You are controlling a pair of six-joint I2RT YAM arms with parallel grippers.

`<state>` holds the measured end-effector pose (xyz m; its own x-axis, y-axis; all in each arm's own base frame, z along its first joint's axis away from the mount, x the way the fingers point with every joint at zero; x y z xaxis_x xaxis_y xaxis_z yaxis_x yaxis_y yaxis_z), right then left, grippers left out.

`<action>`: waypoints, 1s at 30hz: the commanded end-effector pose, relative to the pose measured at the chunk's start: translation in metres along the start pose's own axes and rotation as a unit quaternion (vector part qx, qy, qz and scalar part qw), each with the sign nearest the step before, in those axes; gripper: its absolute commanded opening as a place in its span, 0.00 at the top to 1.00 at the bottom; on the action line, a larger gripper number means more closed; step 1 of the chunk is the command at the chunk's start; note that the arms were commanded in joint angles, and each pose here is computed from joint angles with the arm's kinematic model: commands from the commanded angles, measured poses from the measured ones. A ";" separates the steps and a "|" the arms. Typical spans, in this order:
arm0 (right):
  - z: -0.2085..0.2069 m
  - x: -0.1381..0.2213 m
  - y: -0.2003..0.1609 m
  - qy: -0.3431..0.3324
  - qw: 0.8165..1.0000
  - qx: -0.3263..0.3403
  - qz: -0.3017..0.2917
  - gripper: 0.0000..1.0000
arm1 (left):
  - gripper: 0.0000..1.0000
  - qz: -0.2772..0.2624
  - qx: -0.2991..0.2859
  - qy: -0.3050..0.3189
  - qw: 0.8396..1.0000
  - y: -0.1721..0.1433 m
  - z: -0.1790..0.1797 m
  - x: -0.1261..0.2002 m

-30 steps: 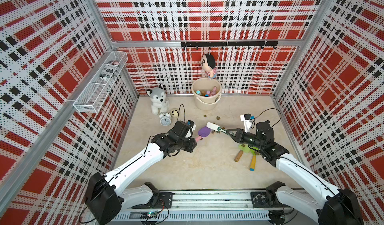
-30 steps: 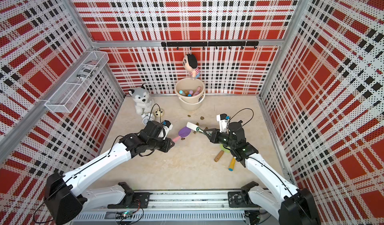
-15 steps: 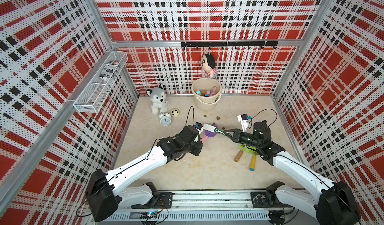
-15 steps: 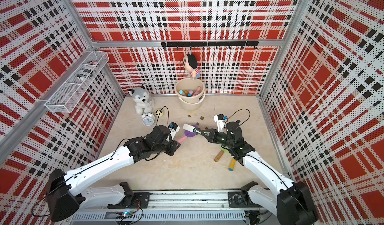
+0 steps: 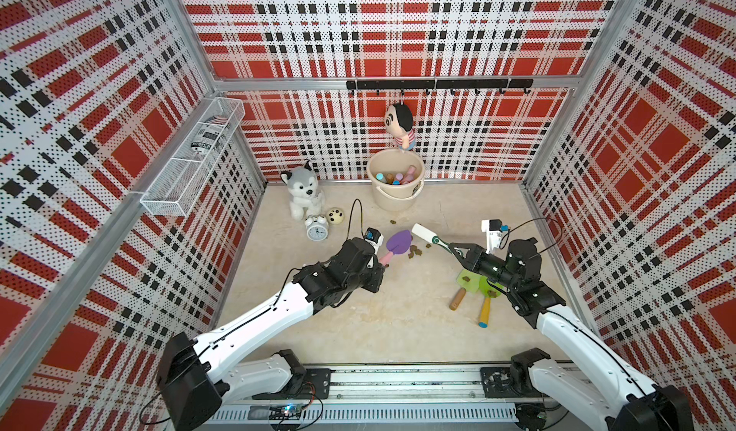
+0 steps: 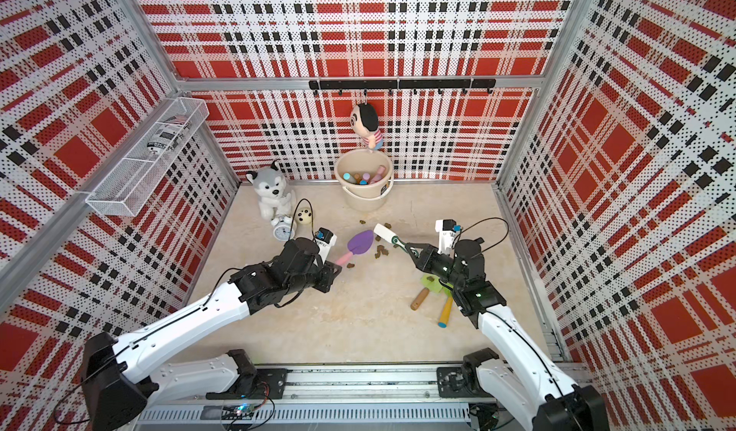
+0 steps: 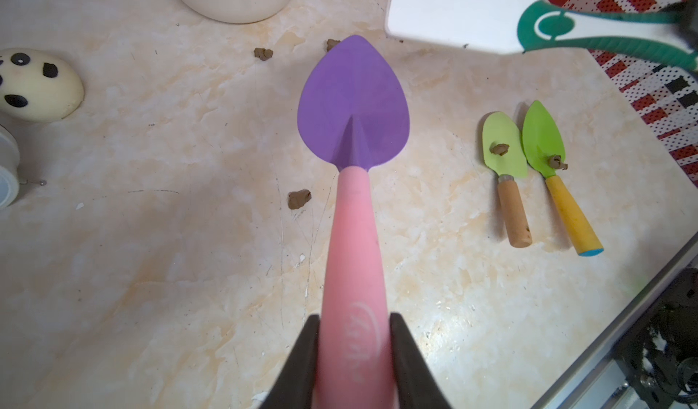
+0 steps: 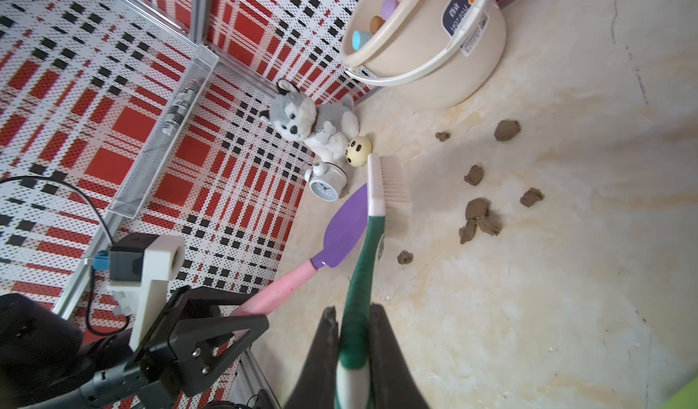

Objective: Brush the soil off the hand trowel and place it into the bucket
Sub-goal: Brush off the soil from the hand trowel.

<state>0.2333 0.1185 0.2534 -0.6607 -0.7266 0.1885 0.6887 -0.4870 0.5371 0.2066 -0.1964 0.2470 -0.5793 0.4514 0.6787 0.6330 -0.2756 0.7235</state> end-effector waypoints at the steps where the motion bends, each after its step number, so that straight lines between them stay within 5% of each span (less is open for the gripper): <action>1: 0.025 0.001 -0.003 0.120 0.992 0.031 0.029 1.00 | 1.00 -0.035 0.010 -0.008 0.999 0.009 0.002 0.006; 4: 0.031 -0.006 -0.010 0.163 0.984 0.032 0.062 1.00 | 1.00 -0.034 0.010 -0.010 0.999 0.008 0.002 0.003; 8: 0.024 -0.017 -0.018 0.138 0.987 0.024 0.084 1.00 | 1.00 -0.037 0.015 -0.012 0.999 0.009 0.003 0.001; 13: 0.006 -0.020 -0.016 0.057 0.996 0.016 0.062 1.00 | 1.00 -0.048 0.019 -0.009 0.999 0.012 0.004 0.006; 24: -0.003 -0.006 0.006 0.004 1.000 0.015 0.004 1.00 | 1.00 -0.057 0.020 -0.009 0.998 0.012 0.005 0.012; 27: 0.001 0.001 0.016 -0.009 0.997 0.071 -0.017 1.00 | 1.00 -0.069 0.029 -0.022 0.997 0.016 0.007 0.020; 30: -0.001 0.007 0.019 -0.041 0.973 0.225 -0.032 1.00 | 1.00 -0.076 0.052 -0.097 0.991 0.023 0.011 0.030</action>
<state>0.2420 0.1121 0.2506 -0.6742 -0.7077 0.2113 0.6307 -0.4028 0.6633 0.2097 -0.1817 0.2614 -0.5986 0.5183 0.6108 0.6225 -0.1789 0.7619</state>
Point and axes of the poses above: each gripper's point midway between its finger pads, its own x axis back along the fingers, its own z axis along the line the jaws close on, y = z × x, the point moved 8 cm from there along x, back along the fingers, and after that the axes turned 5 degrees about -x, right-handed, at the moved point
